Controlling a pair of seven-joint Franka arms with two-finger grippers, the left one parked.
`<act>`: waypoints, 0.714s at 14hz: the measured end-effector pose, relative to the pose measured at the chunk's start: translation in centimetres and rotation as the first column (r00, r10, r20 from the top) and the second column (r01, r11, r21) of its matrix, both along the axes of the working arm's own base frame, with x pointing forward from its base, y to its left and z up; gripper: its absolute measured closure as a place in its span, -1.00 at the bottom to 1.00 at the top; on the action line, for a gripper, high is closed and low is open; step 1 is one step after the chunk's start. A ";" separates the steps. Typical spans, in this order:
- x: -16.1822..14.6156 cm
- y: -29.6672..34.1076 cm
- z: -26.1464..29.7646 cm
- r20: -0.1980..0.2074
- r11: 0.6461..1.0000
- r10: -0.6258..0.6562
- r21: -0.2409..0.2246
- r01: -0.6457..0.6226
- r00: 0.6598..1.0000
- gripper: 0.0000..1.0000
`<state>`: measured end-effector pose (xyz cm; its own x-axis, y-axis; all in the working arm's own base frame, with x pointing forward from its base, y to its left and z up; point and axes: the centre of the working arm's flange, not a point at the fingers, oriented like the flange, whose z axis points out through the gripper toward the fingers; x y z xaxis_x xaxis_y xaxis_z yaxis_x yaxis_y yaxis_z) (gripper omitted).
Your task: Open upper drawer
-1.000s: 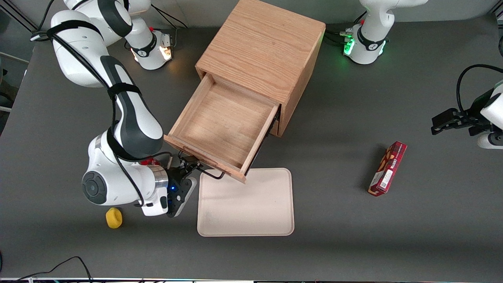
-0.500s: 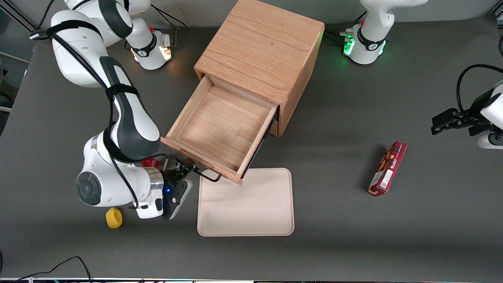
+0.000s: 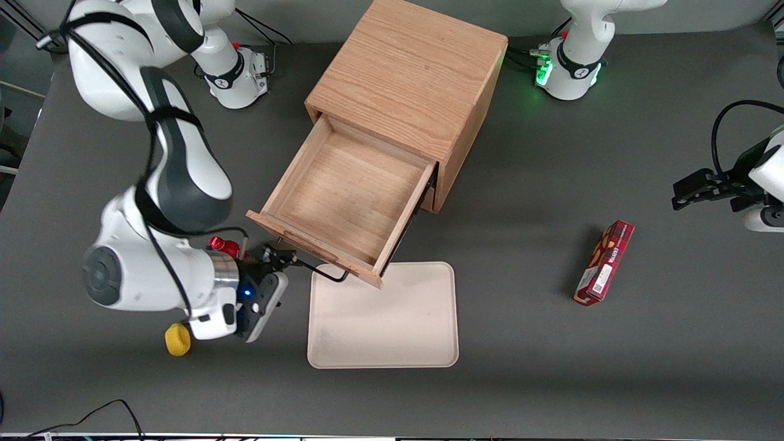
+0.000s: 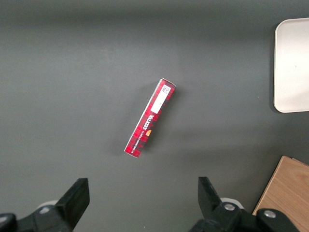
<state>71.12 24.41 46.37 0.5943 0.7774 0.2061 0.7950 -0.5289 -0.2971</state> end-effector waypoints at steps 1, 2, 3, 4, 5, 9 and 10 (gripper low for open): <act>-0.7 -0.3 2.8 0.025 1.000 0.003 0.003 -0.003 1.000 -1.00; -1.4 -0.7 5.6 0.053 1.000 -0.002 0.004 0.002 0.999 -1.00; -2.0 -1.3 8.0 0.073 1.000 -0.026 0.000 0.026 0.997 -1.00; -2.6 -2.3 10.0 0.074 0.996 -0.081 -0.018 0.082 0.994 -1.00; -3.1 -3.6 11.6 0.062 0.985 -0.162 -0.047 0.165 0.985 -1.00; -5.8 -7.9 15.4 0.033 0.857 -0.476 -0.207 0.472 0.879 -1.00; -6.2 -9.2 15.6 0.043 0.812 -0.535 -0.253 0.527 0.844 -1.00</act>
<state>64.94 15.22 61.96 0.9318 0.3618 0.0280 0.3624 -0.9243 -0.1197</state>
